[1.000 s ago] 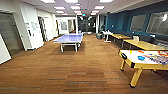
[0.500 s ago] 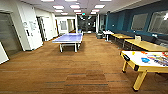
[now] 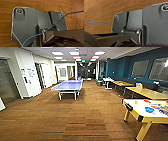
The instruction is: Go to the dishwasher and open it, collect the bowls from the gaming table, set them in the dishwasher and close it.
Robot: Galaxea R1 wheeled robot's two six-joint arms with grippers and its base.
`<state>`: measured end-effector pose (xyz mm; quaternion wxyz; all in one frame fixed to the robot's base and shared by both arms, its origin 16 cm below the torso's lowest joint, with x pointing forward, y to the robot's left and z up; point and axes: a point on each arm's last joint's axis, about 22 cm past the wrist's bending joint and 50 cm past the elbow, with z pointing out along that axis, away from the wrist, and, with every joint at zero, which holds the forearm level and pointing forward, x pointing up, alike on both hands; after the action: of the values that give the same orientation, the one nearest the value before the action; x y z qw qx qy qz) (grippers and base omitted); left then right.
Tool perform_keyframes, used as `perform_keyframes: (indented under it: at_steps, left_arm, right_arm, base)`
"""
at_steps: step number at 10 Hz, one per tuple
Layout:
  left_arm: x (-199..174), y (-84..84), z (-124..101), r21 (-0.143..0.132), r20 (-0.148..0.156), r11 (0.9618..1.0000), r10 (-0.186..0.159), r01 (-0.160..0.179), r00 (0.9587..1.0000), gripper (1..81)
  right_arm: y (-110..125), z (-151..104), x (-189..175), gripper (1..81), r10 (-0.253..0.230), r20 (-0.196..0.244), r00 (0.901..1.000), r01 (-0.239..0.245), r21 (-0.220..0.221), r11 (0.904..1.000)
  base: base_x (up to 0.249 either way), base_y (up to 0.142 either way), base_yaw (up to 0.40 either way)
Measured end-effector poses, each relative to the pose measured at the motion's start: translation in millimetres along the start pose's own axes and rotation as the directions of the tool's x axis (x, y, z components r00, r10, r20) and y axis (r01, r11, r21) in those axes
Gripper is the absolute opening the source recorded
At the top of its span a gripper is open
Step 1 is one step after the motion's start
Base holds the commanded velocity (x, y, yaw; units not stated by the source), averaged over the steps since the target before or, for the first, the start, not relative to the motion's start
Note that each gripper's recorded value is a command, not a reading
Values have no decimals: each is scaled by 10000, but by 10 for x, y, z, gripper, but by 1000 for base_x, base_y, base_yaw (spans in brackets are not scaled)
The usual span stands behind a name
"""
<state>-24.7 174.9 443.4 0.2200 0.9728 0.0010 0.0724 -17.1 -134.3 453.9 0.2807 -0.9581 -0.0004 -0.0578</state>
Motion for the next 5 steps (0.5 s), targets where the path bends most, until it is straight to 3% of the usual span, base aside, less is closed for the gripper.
perform_keyframes:
  at_steps: [5]
  left_arm:
    - [-3, 13, 4, -17, 3, 10000, -5, 5, 10000, 811]
  right_arm:
    - [9, -3, -1, 811, -6, 4, 10000, 6, -17, 10000]
  base:
    - [228, 0, 0]
